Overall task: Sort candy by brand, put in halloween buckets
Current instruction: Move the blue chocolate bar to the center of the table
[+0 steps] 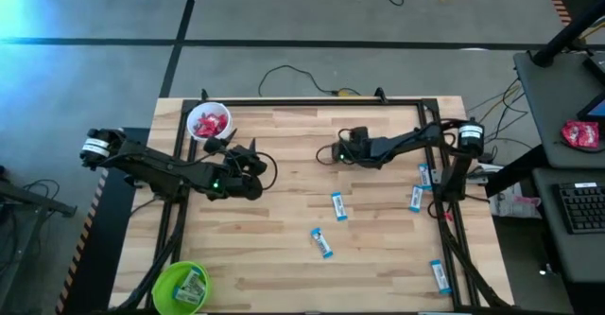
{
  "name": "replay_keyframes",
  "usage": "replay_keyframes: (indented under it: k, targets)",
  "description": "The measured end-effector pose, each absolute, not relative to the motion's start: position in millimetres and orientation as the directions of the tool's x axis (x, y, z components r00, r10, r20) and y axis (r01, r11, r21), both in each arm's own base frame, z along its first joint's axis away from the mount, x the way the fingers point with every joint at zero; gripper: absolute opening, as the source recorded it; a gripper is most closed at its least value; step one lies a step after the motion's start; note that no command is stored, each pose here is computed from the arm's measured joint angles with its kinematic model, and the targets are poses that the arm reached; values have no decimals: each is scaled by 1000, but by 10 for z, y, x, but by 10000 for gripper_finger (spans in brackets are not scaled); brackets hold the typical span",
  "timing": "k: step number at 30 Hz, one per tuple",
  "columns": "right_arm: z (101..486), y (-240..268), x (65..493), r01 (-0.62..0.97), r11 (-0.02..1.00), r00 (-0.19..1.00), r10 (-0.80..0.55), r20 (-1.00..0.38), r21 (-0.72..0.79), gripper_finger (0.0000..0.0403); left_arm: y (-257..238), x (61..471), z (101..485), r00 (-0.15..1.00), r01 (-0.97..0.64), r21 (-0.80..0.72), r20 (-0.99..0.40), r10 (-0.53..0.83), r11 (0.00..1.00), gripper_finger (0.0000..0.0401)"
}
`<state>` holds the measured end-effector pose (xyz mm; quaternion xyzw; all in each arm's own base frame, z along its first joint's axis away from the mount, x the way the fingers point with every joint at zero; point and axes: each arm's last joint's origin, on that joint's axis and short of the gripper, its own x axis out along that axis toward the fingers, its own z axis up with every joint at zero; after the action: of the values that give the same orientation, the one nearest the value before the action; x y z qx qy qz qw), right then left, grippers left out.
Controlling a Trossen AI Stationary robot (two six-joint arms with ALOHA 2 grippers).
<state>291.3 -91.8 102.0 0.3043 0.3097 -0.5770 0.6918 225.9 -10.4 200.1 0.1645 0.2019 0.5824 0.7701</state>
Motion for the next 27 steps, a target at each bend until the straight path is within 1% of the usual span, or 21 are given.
replay_keyframes:
  k: [3,6,10,12,14,15,17,18,20,23,25,26,27]
  targets:
    - [1060,-630,2939,974,212,185,-553,-812,78,12,-104,2258,2000,240,-828,492,-119,963,267,278]
    - [1099,-256,2969,947,298,257,-473,-843,122,12,-103,2258,1999,240,-828,493,-119,964,267,278]
    - [1188,285,2973,878,412,372,-269,-888,243,12,-103,2258,1999,240,-829,492,-119,964,267,278]
    - [1249,478,2927,858,431,390,-191,-901,281,12,-104,2259,2000,240,-832,486,-119,964,267,278]
    - [1333,586,2835,862,425,374,-166,-912,276,12,-104,2260,2000,240,-839,474,-119,963,268,278]
    - [1384,602,2775,875,412,350,-177,-920,254,12,-104,2261,2000,240,-840,472,-119,963,268,278]
    - [1499,583,2644,914,371,266,-238,-934,166,12,-104,2261,2000,240,-841,469,-119,963,268,278]
    - [1542,548,2568,933,345,202,-275,-940,99,12,-104,2262,2000,241,-842,468,-119,963,268,278]
    - [1593,449,2386,956,284,25,-319,-947,-70,12,-104,2263,2001,241,-843,466,-119,963,268,278]
    - [1636,281,2133,930,173,-264,-295,-918,-323,12,-105,2269,2004,242,-847,458,-118,963,269,278]
    - [1644,159,1984,873,122,-427,-276,-861,-472,12,-106,2271,2005,243,-849,454,-118,963,269,278]
    - [1641,106,1923,845,104,-484,-270,-832,-525,12,-106,2271,2005,243,-850,454,-118,963,269,278]
    - [1622,57,1882,828,96,-515,-262,-816,-553,12,-106,2271,2005,243,-849,454,-118,963,269,278]
